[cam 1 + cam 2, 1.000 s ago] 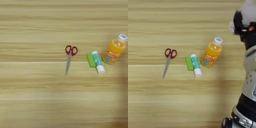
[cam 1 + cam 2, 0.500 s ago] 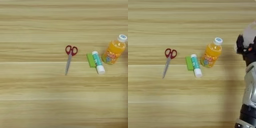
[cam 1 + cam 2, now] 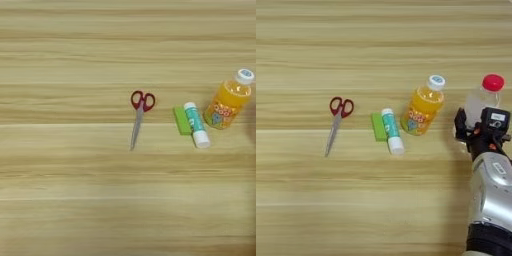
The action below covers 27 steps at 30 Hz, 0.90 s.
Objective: Move the objects on the table
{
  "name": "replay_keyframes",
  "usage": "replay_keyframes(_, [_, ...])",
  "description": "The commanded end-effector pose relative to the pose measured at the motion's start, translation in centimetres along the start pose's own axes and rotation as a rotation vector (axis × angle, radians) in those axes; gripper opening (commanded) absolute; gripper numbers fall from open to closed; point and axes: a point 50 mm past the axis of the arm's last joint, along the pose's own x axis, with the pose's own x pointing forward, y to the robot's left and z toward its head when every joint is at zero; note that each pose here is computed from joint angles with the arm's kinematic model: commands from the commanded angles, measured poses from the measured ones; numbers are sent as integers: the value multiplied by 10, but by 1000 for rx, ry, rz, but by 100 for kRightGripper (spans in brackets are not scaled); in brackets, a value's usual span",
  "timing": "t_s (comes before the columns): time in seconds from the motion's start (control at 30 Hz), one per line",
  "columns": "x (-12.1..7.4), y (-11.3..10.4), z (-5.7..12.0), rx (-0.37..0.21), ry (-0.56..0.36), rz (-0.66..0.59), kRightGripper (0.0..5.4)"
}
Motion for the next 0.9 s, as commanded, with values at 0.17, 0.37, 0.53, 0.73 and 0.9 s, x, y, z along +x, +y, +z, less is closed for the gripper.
replay_keyframes(0.17, [10, 5, 32, -21, -168, 28, 310])
replay_keyframes(0.37, [11, 9, 27, -16, -159, 39, 310])
replay_keyframes(0.53, [11, 7, 24, -23, -149, 38, 310])
replay_keyframes(0.73, [11, 6, 19, -25, -130, 30, 354])
replay_keyframes(0.9, [11, 4, 21, -28, -140, 24, 418])
